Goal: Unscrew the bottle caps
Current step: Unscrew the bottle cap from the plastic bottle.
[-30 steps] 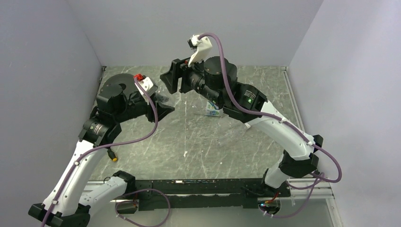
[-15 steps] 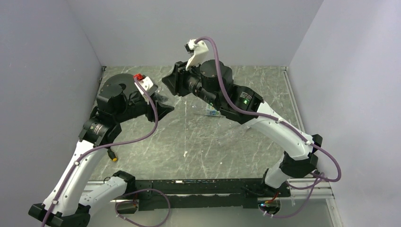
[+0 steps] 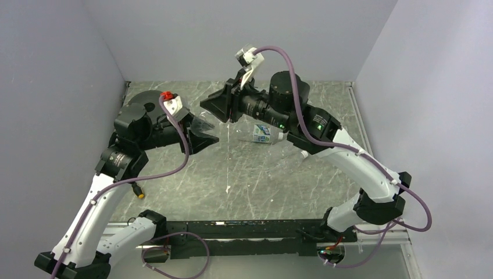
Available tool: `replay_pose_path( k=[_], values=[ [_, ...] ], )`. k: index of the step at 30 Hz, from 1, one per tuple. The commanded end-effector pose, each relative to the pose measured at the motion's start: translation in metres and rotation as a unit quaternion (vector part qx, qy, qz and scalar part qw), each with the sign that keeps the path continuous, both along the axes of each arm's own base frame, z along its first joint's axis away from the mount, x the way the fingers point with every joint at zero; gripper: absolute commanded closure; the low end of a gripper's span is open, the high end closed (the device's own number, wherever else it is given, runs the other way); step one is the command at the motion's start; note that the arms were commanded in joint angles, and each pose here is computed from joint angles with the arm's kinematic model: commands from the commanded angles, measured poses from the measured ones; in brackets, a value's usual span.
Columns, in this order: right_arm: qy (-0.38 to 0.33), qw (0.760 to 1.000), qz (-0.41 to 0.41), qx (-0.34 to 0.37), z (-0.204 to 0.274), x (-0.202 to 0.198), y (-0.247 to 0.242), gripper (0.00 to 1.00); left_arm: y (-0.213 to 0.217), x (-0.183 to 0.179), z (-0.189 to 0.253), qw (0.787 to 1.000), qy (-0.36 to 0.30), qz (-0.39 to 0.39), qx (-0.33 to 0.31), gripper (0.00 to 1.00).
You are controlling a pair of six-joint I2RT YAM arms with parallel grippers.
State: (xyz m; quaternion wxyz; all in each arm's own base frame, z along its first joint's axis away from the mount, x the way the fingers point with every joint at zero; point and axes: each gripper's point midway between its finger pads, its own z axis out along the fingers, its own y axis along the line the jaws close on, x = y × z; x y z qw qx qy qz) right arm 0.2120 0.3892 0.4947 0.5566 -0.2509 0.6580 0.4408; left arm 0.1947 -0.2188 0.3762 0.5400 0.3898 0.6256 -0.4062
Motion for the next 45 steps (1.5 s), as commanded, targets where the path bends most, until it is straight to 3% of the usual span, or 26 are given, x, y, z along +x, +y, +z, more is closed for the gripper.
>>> replay_pose_path(
  k=[1,7,19,21,22,26,28,33,38,45],
  values=[
    [-0.096,0.984,0.136,0.07,0.067,-0.04,-0.001,0.96,-0.011,-0.04,0.021,0.994,-0.004,-0.108,-0.035,0.61],
    [-0.149,0.951,0.262,0.066,0.067,-0.078,-0.002,0.96,-0.015,-0.06,0.013,0.983,0.05,-0.173,-0.037,0.6],
    [-0.136,0.959,0.245,0.042,0.045,-0.064,-0.006,0.91,-0.018,-0.056,0.014,0.982,0.057,-0.174,-0.047,0.62],
    [-0.138,0.959,0.245,0.042,0.043,-0.066,-0.008,0.87,-0.018,-0.058,0.015,0.981,0.058,-0.179,-0.048,0.62],
    [-0.135,0.961,0.239,0.038,0.042,-0.063,-0.009,0.77,-0.018,-0.058,0.015,0.981,0.058,-0.177,-0.048,0.62],
    [-0.107,0.979,0.171,0.028,0.041,-0.041,-0.01,0.13,-0.016,-0.047,0.016,0.988,0.041,-0.141,-0.042,0.63],
    [-0.083,0.988,0.126,0.028,0.042,-0.028,-0.012,0.01,-0.014,-0.037,0.017,0.993,0.026,-0.108,-0.04,0.63],
    [-0.014,0.999,0.014,0.045,0.047,0.001,-0.025,0.0,-0.002,-0.005,0.016,1.0,-0.006,-0.006,-0.027,0.62],
    [0.001,0.997,-0.072,0.033,0.039,0.011,-0.03,0.0,0.013,0.021,0.01,0.997,-0.025,0.078,-0.008,0.62],
    [0.016,0.995,-0.096,0.001,0.03,0.022,-0.014,0.07,0.017,0.028,0.009,0.995,-0.035,0.096,0.0,0.62]
  ],
)
